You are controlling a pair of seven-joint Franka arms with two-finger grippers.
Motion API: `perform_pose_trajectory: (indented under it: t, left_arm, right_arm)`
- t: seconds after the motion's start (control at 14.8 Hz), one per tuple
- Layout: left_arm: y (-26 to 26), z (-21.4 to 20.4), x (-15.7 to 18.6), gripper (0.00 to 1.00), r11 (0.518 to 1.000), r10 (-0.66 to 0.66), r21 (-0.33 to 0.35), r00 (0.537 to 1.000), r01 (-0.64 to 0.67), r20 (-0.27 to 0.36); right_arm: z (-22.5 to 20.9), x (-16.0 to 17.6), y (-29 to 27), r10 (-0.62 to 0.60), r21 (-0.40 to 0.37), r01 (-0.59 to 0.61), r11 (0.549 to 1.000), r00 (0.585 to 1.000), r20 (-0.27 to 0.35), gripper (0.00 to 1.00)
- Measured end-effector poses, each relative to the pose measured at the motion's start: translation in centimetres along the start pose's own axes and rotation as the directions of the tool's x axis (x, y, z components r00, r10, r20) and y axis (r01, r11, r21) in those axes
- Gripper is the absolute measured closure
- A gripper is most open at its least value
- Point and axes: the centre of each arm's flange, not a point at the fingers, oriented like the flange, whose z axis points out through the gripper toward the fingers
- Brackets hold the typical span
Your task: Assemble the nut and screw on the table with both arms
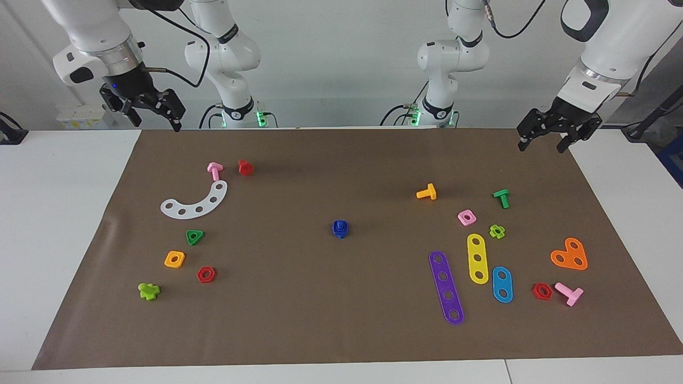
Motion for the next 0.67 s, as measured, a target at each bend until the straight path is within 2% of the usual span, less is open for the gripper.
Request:
perform_pose_trajectory:
  t: [0.67]
  left_arm:
    - [0.40, -0.14, -0.56, 0.00, 1.000, 0.010, 0.018, 1.000, -0.011, 0.028]
  right_arm:
    - [0.00, 0.00, 0.00, 0.000, 0.000, 0.000, 1.000, 1.000, 0.000, 0.00]
